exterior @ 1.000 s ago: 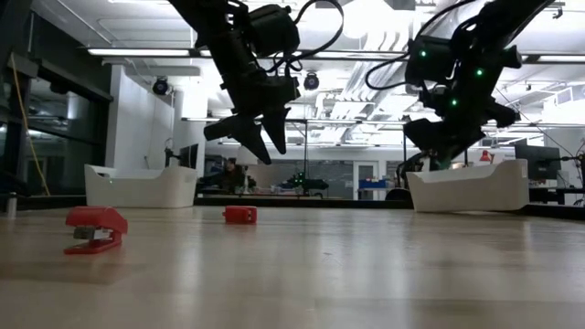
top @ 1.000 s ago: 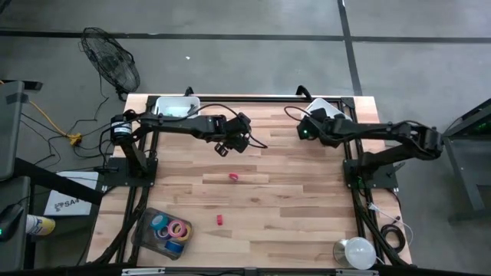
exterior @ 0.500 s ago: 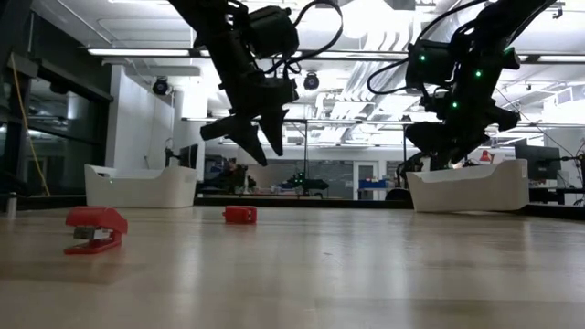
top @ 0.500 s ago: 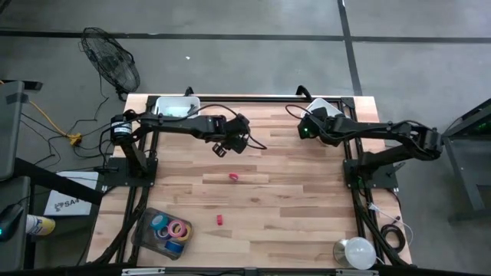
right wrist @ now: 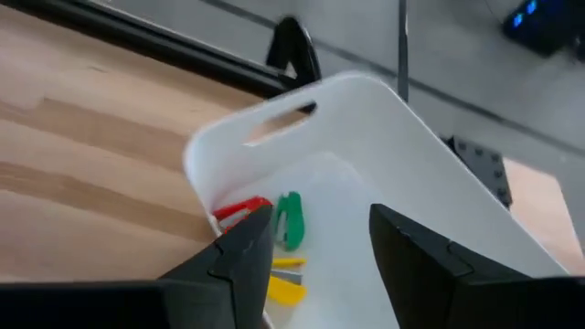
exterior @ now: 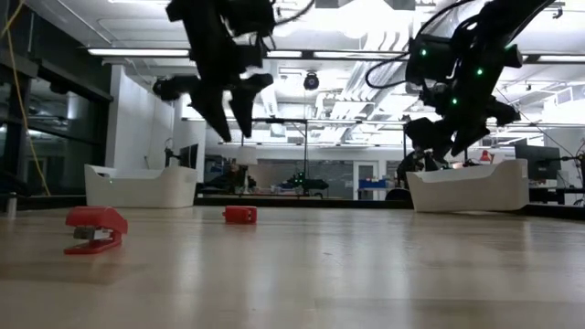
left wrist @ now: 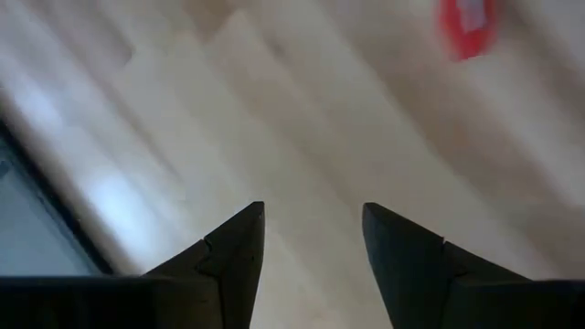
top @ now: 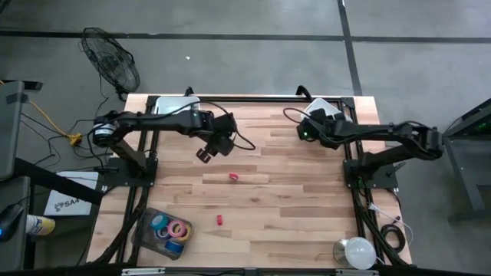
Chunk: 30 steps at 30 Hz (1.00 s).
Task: Pick and place Stapler, Stapler remover, tape
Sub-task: Put the top red stapler into the right white bin
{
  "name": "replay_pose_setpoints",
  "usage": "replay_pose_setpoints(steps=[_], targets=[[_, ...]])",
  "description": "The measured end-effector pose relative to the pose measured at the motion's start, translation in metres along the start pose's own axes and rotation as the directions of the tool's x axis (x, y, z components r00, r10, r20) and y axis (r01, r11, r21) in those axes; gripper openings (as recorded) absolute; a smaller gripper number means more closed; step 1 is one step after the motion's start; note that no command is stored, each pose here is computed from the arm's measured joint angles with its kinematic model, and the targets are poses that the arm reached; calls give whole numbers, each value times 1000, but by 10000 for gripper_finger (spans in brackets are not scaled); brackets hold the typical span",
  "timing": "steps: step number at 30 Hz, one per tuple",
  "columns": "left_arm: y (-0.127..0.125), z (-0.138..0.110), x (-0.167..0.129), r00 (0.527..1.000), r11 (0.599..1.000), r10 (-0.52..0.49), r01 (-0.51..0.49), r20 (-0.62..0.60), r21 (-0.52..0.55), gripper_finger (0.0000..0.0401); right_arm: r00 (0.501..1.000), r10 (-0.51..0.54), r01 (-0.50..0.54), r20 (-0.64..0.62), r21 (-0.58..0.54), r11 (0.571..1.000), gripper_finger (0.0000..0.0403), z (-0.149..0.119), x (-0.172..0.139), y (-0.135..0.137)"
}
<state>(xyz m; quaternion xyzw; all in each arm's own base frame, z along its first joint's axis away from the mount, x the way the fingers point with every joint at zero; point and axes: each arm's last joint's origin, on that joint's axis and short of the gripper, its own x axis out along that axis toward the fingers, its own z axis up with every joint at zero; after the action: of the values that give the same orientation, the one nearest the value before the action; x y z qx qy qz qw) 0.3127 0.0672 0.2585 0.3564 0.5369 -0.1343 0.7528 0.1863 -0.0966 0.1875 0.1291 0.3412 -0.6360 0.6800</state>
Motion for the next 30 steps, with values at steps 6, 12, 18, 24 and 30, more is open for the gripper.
replay_pose_setpoints(steps=[6, 12, 18, 24, 30], targets=[[-10, -3, -5, 990, 991, -131, 132, 56, -7, 182, 994, 69, -64, 78, -65, 996, 173, -3, -19, 8], [-33, -12, 22, 964, 966, -244, 233, 106, 108, 182, 978, 167, -144, 125, -179, 973, 172, -11, -40, 16], [-49, -18, 43, 947, 957, -268, 241, 176, 162, 182, 961, 225, -184, 161, -236, 954, 170, -19, -55, 22], [-49, -15, 53, 938, 972, -205, 162, 280, 168, 182, 943, 281, -234, 177, -248, 940, 170, -24, -64, 27], [-52, -12, 60, 936, 969, -217, 172, 277, 179, 182, 926, 326, -273, 189, -261, 926, 171, -28, -72, 31]])
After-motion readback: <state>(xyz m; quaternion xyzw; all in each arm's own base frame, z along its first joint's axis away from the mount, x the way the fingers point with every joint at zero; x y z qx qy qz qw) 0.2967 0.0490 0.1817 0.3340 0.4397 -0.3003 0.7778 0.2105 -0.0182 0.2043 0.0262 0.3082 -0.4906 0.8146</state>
